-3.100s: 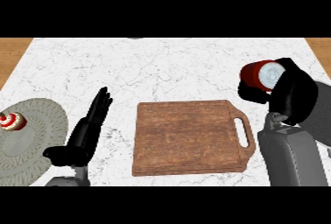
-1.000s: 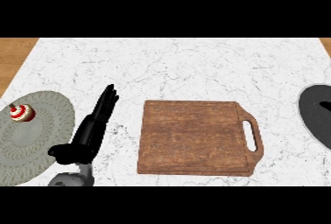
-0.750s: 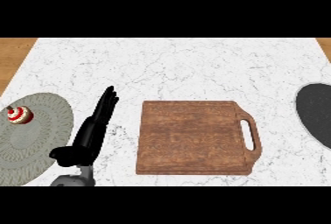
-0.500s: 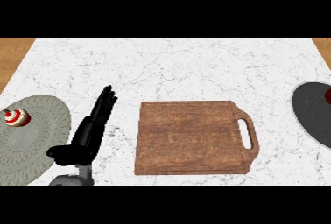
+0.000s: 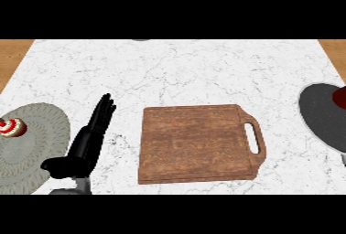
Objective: Pick the can from the cutting board and place it in the pan
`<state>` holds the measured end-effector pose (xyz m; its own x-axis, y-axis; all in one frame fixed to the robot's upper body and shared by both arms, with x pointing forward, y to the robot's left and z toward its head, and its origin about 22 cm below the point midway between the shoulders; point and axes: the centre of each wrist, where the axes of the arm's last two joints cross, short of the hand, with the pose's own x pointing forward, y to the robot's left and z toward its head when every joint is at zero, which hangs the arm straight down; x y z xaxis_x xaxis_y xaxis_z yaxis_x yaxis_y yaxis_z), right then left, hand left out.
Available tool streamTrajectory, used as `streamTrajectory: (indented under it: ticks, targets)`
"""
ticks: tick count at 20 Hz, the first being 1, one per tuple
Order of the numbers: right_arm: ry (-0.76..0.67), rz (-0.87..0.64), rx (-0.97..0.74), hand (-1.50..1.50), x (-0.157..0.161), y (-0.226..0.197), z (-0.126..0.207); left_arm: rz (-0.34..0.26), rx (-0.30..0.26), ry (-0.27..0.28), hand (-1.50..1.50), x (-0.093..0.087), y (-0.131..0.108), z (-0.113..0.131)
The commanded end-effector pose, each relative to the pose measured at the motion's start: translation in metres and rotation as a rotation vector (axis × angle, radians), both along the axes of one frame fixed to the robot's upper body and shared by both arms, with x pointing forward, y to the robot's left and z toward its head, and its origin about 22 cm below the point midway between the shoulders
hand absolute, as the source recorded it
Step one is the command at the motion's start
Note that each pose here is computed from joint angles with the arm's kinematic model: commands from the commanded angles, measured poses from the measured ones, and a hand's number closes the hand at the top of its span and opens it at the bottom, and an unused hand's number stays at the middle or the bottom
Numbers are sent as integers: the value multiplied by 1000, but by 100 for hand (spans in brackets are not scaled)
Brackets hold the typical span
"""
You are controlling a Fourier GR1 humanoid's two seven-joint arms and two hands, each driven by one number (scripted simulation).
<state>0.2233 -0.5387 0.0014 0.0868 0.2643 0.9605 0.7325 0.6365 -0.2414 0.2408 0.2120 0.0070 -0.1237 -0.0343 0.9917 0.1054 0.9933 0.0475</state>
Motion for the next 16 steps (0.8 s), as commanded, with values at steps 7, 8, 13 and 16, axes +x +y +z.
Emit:
streamTrajectory:
  ticks: [7,8,13,16]
  targets:
    - [-17,110,-32,-150,-68,18,-18,1,1,0,0,12,-6,-3]
    - [-9,118,-51,-150,-75,24,-6,2,-3,-2,0,5,-11,4]
    - [-12,122,-46,-150,-84,44,-8,0,-9,5,0,17,-13,-3]
    - [23,114,-65,-150,-95,45,-8,-4,10,-11,0,11,-7,11]
